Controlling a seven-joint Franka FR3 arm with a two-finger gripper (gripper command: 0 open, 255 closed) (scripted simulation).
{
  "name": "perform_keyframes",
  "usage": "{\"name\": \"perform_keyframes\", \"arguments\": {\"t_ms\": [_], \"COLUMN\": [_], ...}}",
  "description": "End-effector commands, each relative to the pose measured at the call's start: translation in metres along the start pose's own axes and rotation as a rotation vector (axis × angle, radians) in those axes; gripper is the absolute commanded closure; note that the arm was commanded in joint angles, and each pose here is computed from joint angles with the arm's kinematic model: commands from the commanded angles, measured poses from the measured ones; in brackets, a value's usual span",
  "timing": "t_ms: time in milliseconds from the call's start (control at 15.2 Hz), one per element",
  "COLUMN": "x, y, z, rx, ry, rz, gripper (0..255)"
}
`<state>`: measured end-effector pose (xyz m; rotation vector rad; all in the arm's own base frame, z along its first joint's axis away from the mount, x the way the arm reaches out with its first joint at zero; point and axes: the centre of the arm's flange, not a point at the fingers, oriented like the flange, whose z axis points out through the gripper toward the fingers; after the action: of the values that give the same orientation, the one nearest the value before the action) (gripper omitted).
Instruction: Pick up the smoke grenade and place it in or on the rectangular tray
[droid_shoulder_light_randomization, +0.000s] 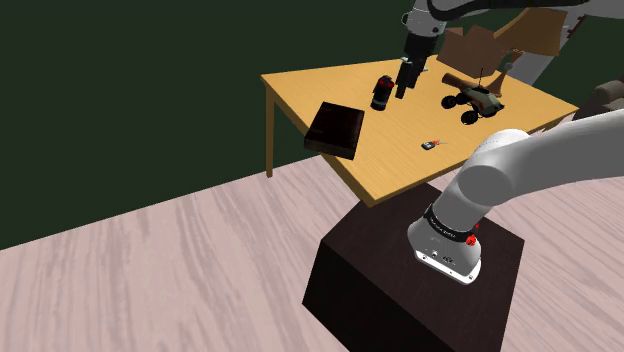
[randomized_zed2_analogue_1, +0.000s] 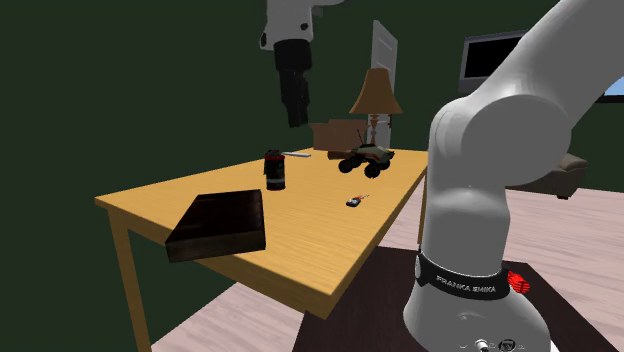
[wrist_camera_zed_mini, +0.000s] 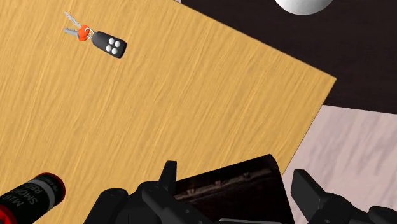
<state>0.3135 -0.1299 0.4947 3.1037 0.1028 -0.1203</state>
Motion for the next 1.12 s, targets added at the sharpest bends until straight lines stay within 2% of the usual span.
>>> {"name": "perform_keyframes", "arguments": {"t_ms": [0,1056], "x": [0.003,0.049], "y": [0.023,0.213], "z": [0.01,0.082], "rx": [0.0,0.01], "ry": [0.021,0.174], "rz": [-0.015,-0.115], "gripper": [0,0]}}
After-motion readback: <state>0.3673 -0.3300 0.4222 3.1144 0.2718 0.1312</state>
